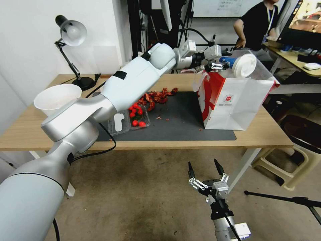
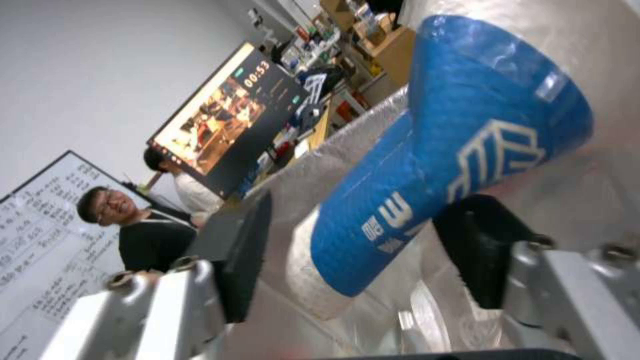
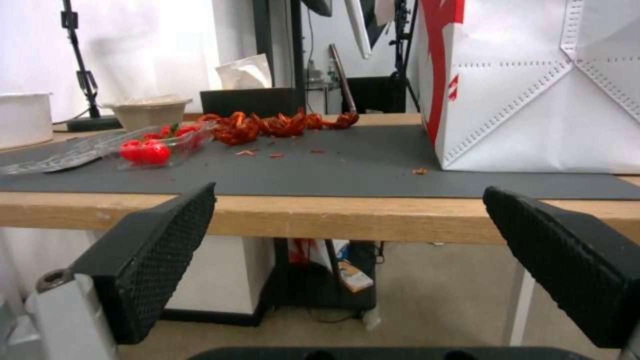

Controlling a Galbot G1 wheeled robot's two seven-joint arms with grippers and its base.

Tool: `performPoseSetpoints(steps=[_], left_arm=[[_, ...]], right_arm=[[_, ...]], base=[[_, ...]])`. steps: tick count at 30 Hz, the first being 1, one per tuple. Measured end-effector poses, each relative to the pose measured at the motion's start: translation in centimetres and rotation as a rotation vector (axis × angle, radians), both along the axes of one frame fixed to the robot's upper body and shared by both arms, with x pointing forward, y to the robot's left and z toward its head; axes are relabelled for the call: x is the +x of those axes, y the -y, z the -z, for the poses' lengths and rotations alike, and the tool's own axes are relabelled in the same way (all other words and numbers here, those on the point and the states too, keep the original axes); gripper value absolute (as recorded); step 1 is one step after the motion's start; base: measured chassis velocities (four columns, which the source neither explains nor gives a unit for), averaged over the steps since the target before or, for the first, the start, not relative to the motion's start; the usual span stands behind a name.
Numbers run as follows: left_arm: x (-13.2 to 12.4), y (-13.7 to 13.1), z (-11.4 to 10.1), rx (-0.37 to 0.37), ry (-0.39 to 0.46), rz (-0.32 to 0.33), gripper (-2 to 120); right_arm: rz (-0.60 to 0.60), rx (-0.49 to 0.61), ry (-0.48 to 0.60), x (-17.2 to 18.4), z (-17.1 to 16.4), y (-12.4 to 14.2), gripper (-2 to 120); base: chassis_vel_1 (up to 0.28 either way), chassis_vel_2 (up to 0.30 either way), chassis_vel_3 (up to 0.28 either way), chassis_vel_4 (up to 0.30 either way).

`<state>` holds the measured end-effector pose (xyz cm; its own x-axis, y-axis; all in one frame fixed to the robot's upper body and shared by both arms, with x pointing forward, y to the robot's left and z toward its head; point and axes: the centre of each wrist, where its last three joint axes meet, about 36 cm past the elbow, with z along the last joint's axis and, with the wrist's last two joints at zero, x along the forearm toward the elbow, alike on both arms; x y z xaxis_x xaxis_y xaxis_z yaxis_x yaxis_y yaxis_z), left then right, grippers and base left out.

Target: Pick up the trash from the table and place it into the takeout bag.

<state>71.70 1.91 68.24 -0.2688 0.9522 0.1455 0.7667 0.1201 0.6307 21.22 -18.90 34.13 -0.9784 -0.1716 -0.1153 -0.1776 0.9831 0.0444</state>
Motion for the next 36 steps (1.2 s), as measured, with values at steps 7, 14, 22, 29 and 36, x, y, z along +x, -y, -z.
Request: performPoseSetpoints(steps=[7,14,22,29,36], left_arm=[[0.2,0.0,0.5,-0.008,-0.02,-0.04,86],[0.3,0.0,0.4,-0.002,-0.034,-0.066,100],[0.4,-0.8,0.1,-0.013,-0.048,-0.087,100],[-0.5,-1.9,1.7,-0.188,-0.166,-0.17,100],[-3.9,-0.9,4.8,-0.496,-0.374,-0.468,100]], right_arm=[[-0.001,0.002,0.002,0.0,0.1,0.0,100],[-0.001,0.002,0.003,-0.1,0.2,0.1,100],[0.0,0.004,0.004,0.0,0.2,0.0,100],[-0.001,0.008,0.001,0.0,0.3,-0.1,100],[-0.003,0.007,0.0,0.0,0.3,-0.2,100]], base=[[0.0,0.0,0.0,0.0],[0.0,0.0,0.0,0.0],[0.0,0.0,0.0,0.0],[0.0,0.0,0.0,0.0],[0.0,0.0,0.0,0.0]])
